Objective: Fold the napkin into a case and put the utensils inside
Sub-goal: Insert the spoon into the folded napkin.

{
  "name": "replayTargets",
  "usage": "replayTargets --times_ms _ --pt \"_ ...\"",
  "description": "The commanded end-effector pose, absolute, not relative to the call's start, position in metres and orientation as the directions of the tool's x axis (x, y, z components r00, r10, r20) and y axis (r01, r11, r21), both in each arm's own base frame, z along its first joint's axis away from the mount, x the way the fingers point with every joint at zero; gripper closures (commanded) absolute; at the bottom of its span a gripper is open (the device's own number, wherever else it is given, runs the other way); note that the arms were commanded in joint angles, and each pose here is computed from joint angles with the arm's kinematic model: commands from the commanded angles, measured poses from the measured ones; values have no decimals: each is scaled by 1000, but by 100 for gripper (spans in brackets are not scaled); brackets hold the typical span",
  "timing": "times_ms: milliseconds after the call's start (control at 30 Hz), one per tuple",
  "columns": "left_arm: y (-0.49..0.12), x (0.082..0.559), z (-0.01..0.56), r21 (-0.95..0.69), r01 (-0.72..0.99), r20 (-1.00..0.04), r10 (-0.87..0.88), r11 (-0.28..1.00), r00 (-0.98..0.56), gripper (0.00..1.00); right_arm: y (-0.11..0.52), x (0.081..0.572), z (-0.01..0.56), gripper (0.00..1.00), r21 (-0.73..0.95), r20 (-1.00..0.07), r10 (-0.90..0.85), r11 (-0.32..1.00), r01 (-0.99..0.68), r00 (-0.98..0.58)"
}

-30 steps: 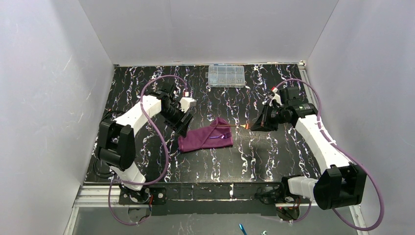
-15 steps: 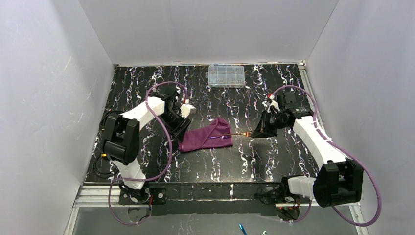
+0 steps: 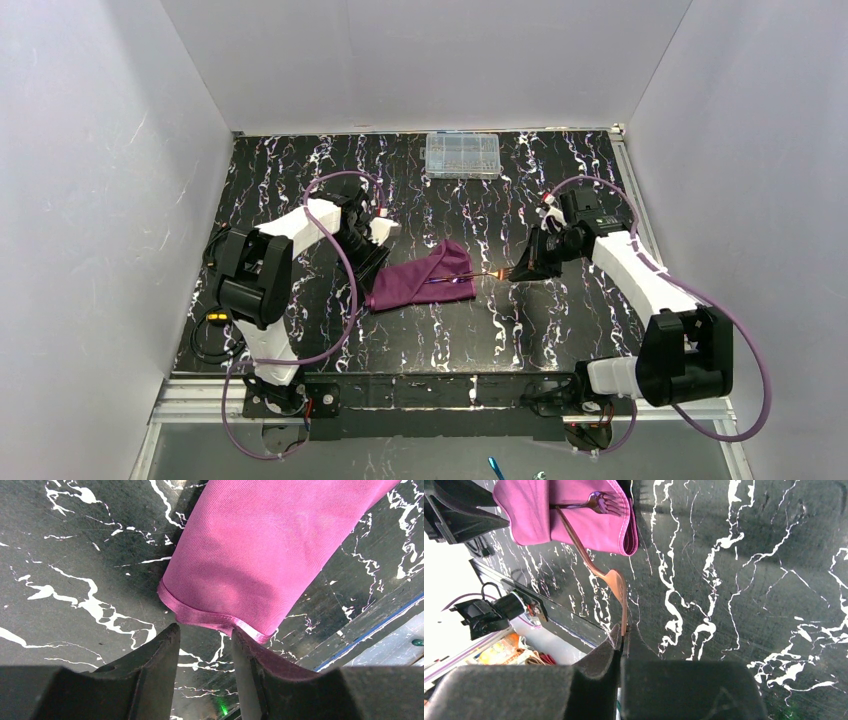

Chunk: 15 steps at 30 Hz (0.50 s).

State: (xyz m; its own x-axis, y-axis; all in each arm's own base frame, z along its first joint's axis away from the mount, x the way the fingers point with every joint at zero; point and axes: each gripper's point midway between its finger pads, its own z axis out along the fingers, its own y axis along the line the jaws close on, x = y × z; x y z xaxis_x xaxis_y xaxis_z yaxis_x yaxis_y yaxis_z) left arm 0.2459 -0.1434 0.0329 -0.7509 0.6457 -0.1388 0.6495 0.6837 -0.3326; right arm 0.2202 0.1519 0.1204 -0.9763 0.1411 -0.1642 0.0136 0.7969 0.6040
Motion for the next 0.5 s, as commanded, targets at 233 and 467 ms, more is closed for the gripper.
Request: replayTargets --times_ms 233,467 --pt "-140 240 29 -341 654 -117 660 675 -742 66 185 236 115 99 658 -184 99 752 -48 -978" --pt "-140 238 26 -350 653 -105 665 671 -739 69 206 239 105 99 676 -179 59 733 -79 -982"
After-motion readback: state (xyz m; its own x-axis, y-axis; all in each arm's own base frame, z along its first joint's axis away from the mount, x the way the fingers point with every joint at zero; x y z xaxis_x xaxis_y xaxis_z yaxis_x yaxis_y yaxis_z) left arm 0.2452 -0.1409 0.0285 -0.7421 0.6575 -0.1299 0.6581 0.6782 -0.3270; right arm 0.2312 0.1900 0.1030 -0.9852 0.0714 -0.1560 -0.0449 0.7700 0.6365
